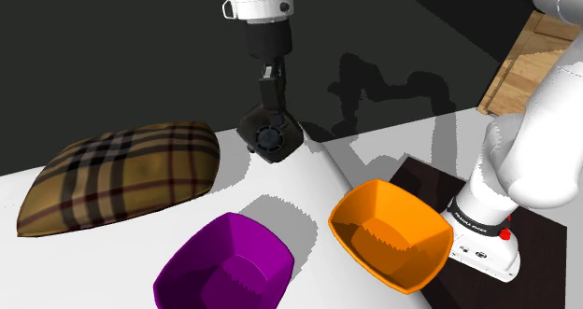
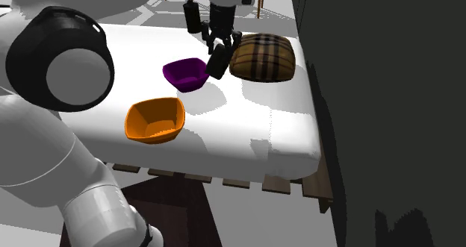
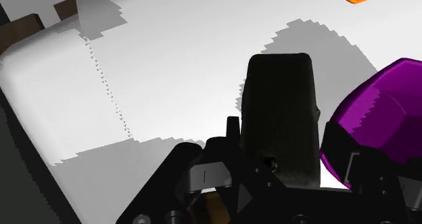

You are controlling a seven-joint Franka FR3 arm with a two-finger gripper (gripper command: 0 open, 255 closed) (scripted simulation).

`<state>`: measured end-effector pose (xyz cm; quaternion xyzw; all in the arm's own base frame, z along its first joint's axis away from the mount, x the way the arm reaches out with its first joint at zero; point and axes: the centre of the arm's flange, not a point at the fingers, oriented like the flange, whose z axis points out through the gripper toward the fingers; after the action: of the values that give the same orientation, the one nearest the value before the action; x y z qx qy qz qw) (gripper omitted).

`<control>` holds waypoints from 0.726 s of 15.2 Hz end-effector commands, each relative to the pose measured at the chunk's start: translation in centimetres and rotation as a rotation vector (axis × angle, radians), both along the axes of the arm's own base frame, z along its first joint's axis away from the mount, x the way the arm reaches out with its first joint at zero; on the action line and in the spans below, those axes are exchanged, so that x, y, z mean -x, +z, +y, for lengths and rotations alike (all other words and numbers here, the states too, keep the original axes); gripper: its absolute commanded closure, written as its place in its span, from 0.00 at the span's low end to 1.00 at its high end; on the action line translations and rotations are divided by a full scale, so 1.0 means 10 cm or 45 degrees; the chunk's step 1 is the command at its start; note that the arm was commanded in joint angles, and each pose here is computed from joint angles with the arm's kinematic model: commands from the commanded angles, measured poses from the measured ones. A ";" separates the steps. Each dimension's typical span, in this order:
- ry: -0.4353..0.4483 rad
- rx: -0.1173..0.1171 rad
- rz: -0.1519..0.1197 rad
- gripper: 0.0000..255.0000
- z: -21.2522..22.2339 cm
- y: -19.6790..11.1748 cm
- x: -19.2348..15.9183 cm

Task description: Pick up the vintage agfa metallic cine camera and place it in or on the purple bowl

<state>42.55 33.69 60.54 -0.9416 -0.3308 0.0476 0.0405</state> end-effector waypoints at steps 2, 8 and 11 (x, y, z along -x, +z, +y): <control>-0.002 -0.001 -0.001 1.00 0.37 0.01 0.20; -0.002 -0.001 -0.001 1.00 1.06 0.06 0.58; -0.002 -0.001 -0.001 1.00 1.41 0.08 0.77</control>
<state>35.67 46.53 61.26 -0.9415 -0.3312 0.0475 0.0403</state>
